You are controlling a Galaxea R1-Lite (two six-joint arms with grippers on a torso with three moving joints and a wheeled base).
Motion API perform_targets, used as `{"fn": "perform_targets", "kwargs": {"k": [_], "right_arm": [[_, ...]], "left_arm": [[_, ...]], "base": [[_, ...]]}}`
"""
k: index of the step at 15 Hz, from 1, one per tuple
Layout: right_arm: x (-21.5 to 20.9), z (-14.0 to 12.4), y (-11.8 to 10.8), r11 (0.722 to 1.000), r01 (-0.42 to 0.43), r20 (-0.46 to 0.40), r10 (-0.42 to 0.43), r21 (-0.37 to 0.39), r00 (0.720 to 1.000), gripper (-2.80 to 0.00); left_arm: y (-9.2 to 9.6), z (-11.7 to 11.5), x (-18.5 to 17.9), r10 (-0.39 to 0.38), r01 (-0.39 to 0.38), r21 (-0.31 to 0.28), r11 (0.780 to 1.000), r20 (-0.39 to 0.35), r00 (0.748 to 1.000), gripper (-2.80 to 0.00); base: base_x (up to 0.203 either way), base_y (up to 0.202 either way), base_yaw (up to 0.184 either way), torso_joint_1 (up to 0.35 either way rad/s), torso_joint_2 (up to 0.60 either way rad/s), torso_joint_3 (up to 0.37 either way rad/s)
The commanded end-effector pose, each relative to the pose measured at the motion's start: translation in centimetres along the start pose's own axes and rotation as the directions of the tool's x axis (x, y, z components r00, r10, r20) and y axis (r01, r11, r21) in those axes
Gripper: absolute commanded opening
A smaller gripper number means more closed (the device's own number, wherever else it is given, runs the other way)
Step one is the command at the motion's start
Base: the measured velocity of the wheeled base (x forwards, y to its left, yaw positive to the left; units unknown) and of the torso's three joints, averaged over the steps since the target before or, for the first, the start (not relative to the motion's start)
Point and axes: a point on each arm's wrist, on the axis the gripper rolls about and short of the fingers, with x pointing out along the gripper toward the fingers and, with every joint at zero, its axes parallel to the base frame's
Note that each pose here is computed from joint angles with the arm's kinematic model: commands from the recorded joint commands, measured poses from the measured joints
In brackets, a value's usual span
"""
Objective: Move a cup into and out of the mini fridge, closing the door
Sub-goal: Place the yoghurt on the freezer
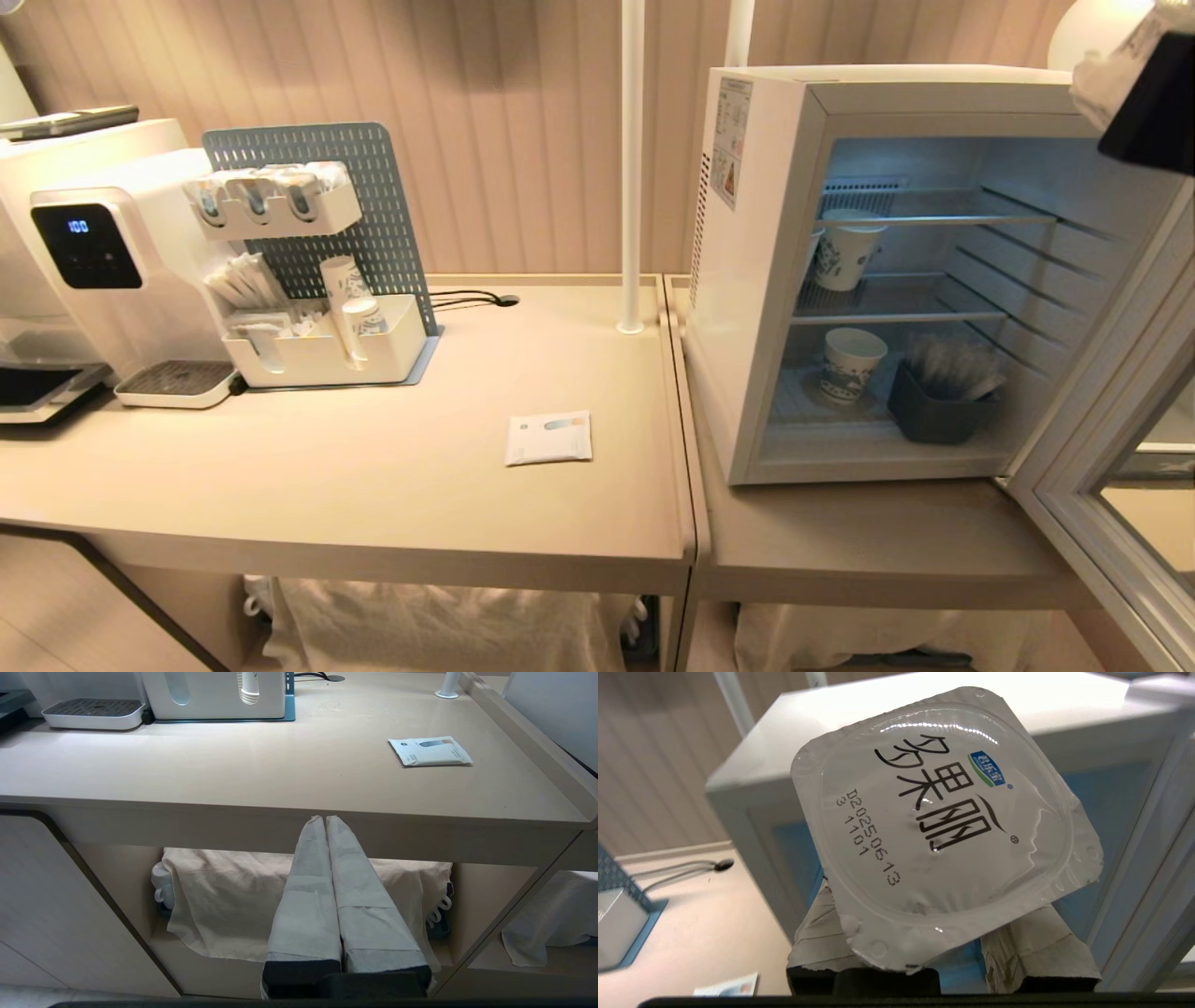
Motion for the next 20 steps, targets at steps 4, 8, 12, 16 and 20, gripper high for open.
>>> {"fn": "perform_targets", "kwargs": {"k": [4,8,12,16,20], "right_arm": [[6.7,3.0,1.5,0.996,0.088,-0.010,-0.088,-0.036,0.996,-2.80],[11.1,0.9,3.3,0.995,0.048,-0.065,-0.053,-0.086,0.996,-2.80],[14.3,0.8,4.8,0.994,0.011,-0.032,-0.014,-0.112,0.999,-2.80],[15.0,-0.1,5.2,0.991,-0.004,-0.048,-0.002,-0.132,0.999,-2.80],[15.4,-0.7,5.4,0.991,-0.003,-0.057,-0.004,-0.132,0.998,-2.80]], "left_arm": [[0.0,0.0,0.0,0.001,-0.001,-0.001,1.000,-0.001,1.000,-2.80],[0.0,0.0,0.0,0.001,-0.001,-0.001,1.000,-0.001,1.000,-2.80],[0.0,0.0,0.0,0.002,-0.002,-0.002,1.000,-0.001,1.000,-2.80],[0.0,0.0,0.0,0.002,-0.002,-0.002,1.000,-0.001,1.000,-2.80],[0.0,0.0,0.0,0.002,-0.002,-0.004,1.000,-0.001,1.000,-2.80]], "base": [[0.000,0.000,0.000,0.000,0.00,0.000],[0.000,0.000,0.000,0.000,0.00,0.000],[0.000,0.000,0.000,0.000,0.00,0.000],[0.000,0.000,0.000,0.000,0.00,0.000],[0.000,0.000,0.000,0.000,0.00,0.000]]}}
